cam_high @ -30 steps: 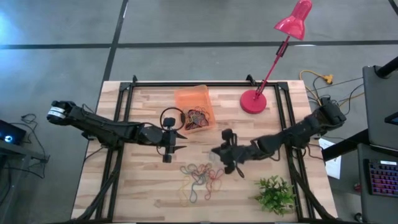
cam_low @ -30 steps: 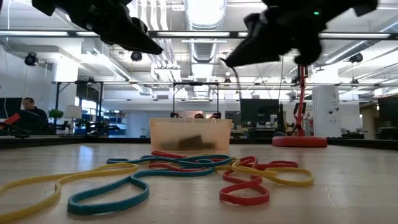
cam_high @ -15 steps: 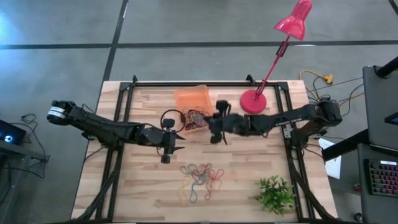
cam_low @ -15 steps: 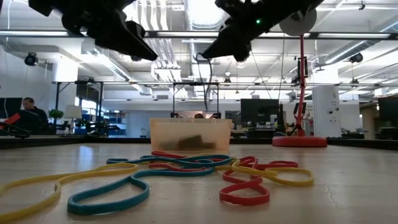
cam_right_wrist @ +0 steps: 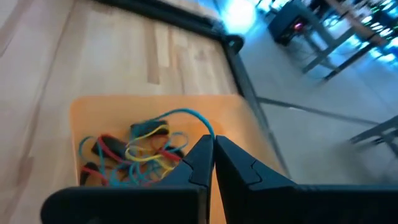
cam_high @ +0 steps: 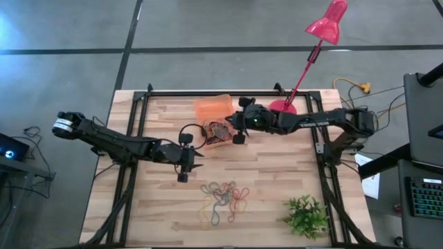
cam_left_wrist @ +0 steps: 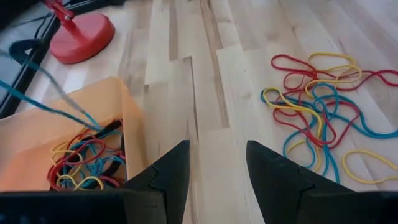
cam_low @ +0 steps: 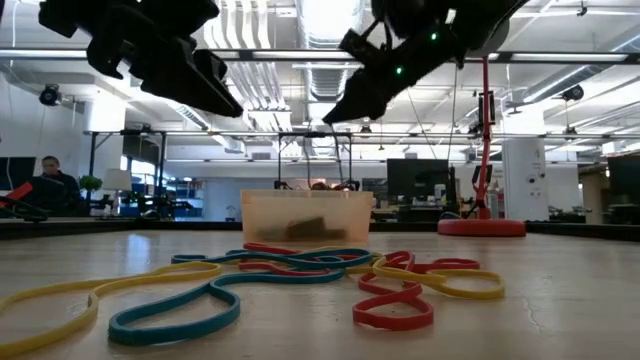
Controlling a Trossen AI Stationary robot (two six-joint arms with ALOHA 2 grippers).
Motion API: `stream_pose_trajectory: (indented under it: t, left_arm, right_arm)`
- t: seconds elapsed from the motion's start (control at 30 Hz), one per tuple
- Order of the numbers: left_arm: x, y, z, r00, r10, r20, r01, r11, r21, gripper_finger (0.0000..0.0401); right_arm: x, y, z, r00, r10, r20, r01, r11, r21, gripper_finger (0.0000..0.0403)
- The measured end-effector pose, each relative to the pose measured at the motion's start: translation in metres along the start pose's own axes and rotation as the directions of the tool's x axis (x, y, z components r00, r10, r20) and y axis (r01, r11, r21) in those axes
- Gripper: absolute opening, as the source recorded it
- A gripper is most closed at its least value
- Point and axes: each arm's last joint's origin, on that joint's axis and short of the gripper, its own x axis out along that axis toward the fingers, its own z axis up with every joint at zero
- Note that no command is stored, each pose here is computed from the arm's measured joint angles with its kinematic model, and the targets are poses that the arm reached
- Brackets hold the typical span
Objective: Pick and place rubber bands into bin
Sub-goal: Put the blue rubber band into the orange bin, then put the red rubber band into the orange bin
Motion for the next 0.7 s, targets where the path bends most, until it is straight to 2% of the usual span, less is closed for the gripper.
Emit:
stream_pose_trajectory:
  t: [0.17,0.37,0.5,0.7]
  left_arm:
    - [0.000,0.000,-0.001,1.000,0.000,-0.009,0.000,1.000,0.002,0.0142]
    - [-0.004,0.000,-0.010,0.995,0.000,-0.101,-0.003,1.000,-0.029,0.0142]
    - [-0.007,0.001,-0.015,0.991,0.018,-0.135,-0.025,0.998,-0.050,0.0142]
    - [-0.007,0.001,-0.017,0.990,0.017,-0.141,-0.024,0.999,-0.048,0.0142]
  right_arm:
    - [0.023,0.003,-0.014,1.000,0.017,-0.013,-0.017,1.000,0.007,0.0008]
    - [0.043,0.005,-0.025,0.997,0.022,-0.068,-0.021,1.000,0.016,0.0009]
    - [0.050,0.001,-0.026,0.997,0.011,-0.070,-0.006,0.997,0.080,0.0009]
    - [0.051,-0.007,-0.026,0.994,0.097,-0.048,-0.089,0.986,0.141,0.0039]
